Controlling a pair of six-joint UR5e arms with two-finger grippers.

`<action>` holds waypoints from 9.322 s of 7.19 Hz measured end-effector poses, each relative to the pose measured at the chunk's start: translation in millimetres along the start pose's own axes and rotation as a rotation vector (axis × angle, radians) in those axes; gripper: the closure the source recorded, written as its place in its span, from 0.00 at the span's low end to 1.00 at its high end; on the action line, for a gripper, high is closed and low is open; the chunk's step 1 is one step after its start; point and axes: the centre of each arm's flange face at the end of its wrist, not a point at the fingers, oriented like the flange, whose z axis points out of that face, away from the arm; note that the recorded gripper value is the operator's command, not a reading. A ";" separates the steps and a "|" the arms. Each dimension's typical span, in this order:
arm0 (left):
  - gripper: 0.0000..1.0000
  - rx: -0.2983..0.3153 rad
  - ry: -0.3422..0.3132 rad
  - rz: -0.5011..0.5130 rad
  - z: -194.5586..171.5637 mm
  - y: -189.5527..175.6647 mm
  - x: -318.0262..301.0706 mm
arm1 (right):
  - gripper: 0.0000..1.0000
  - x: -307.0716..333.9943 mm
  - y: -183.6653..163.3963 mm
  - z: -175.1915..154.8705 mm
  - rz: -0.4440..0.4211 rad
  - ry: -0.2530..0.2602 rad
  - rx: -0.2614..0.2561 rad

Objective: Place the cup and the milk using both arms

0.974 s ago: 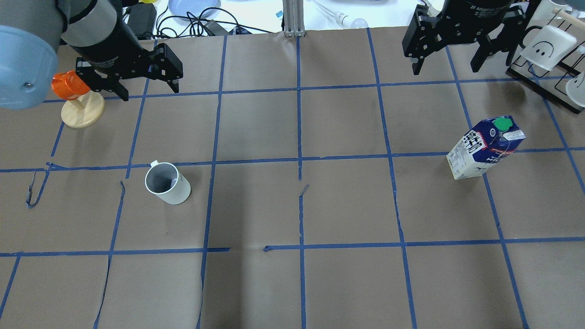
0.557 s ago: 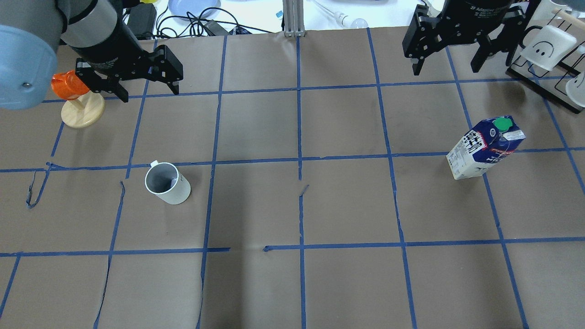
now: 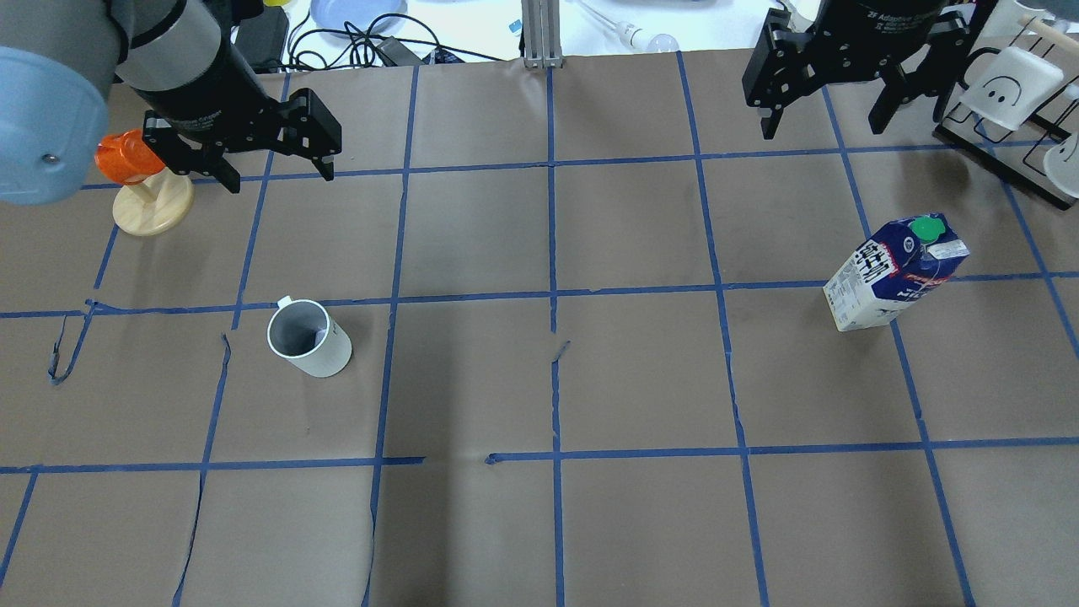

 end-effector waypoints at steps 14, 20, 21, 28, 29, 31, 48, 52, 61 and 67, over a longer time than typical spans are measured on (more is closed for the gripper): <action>0.70 -0.119 0.007 0.037 239.4 44.9 -127.5 | 0.00 0.3 0.7 0.3 -0.001 0.003 -0.001; 0.96 -0.053 0.064 -0.003 210.8 25.9 -104.5 | 0.00 0.1 0.9 1.4 -0.001 0.002 -0.003; 0.96 -0.034 0.089 -0.023 197.3 17.2 -71.3 | 0.00 0.1 0.9 1.4 -0.001 0.002 -0.003; 0.94 -0.043 0.141 -0.056 221.6 33.2 187.2 | 0.00 1.1 0.6 1.5 0.000 0.004 -0.003; 0.71 -0.057 0.136 -0.046 232.7 35.0 197.9 | 0.00 1.2 0.6 1.5 0.000 0.005 -0.003; 0.24 -0.060 0.131 -0.034 239.8 30.7 204.4 | 0.00 1.2 0.5 1.7 0.000 0.005 -0.004; 0.00 0.019 0.033 0.079 -7.0 5.6 11.5 | 0.44 189.8 -28.9 224.3 -0.170 -0.020 -0.172; 0.00 0.027 0.032 0.074 -8.1 6.8 11.0 | 0.43 185.7 -36.6 203.0 -0.153 0.014 -0.146; 0.00 0.027 0.035 0.073 -6.9 6.8 13.5 | 0.83 130.0 -46.9 181.1 -0.156 0.067 -0.168; 0.00 0.021 0.036 0.071 -4.1 6.7 13.7 | 1.00 131.7 -44.0 176.3 -0.157 0.064 -0.178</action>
